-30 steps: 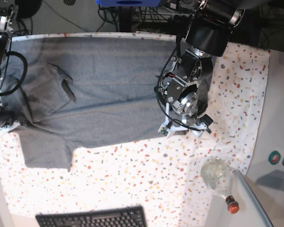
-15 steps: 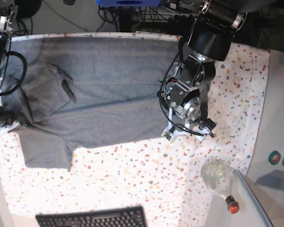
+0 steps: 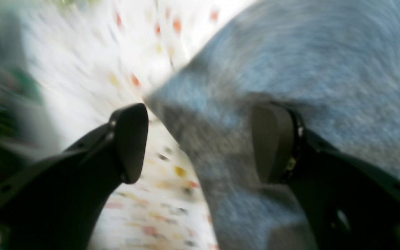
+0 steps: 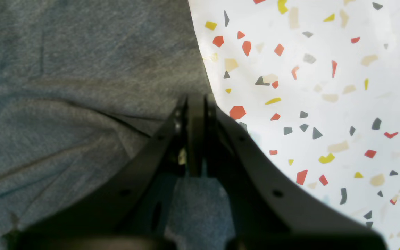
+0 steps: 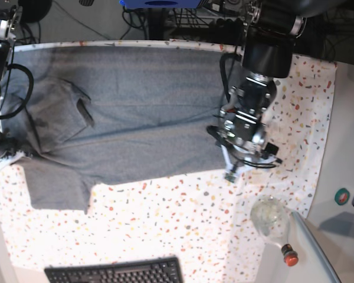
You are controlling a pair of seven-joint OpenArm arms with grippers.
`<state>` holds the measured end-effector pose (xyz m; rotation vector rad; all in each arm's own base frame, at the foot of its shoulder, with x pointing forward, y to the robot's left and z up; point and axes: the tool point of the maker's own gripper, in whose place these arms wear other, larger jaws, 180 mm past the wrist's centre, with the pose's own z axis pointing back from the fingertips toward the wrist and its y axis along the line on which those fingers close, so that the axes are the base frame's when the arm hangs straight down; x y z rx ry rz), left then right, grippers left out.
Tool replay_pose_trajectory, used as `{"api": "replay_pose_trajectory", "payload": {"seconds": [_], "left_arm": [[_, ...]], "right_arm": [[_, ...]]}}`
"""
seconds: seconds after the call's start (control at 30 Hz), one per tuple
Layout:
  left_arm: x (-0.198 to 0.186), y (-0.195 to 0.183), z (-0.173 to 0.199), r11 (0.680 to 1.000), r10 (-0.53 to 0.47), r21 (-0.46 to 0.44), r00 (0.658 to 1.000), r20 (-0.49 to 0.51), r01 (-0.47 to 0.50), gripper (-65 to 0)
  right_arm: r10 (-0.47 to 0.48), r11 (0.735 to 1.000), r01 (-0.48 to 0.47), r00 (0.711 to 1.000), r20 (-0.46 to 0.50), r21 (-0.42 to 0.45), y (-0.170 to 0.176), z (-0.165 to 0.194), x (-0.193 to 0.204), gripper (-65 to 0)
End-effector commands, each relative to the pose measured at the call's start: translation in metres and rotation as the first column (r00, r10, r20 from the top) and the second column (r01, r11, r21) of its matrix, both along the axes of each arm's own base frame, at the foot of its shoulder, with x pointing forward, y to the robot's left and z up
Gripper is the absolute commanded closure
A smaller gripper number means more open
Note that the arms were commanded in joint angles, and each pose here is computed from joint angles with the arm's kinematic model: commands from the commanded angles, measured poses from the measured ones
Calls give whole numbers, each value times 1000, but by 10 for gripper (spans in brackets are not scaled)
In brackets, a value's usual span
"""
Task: Layout the t-shirt on the table in an organized manner, then fold the t-shirt properly
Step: 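Release the fold and move the left gripper to the shirt hem corner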
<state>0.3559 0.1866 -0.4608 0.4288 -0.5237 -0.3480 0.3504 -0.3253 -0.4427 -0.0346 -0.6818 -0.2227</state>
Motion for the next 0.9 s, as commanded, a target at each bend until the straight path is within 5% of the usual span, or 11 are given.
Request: {"api": "replay_pose_trajectory", "payload": {"seconds": [0.0,0.13,0.27,0.37,0.47,0.53,0.67,0.87], "left_arm": [[19,4,23,998,32,-54,996,79,-28,-446],[17,9,48,943,51,-334,993,111,-11,-446],[9,32,67,780,168,-625,972,163,-30,-446],[-1,67,53,694,275,-710,955,108,-119,-446],[-12,84,35,647,316,-740,948,39,-185,-446],[-14,83,28,628,327,-755,944,37,-188,-446],[-14,53,15,658,208,-746,977,50,-102,-446],[-14,51,5,608,271,-782,962,36,-142,-448]], "right_arm": [[-7,1000,8,998,61,-23,-12,20,14,0],[-7,1000,8,998,61,-23,-12,20,14,0],[-7,1000,8,998,61,-23,-12,20,14,0],[-7,1000,8,998,61,-23,-12,20,14,0],[-7,1000,8,998,61,-25,-12,20,14,0],[-7,1000,8,998,61,-25,-12,20,14,0],[-6,1000,8,998,64,-22,-11,21,15,0],[-7,1000,8,998,62,-25,-12,21,15,0]]}}
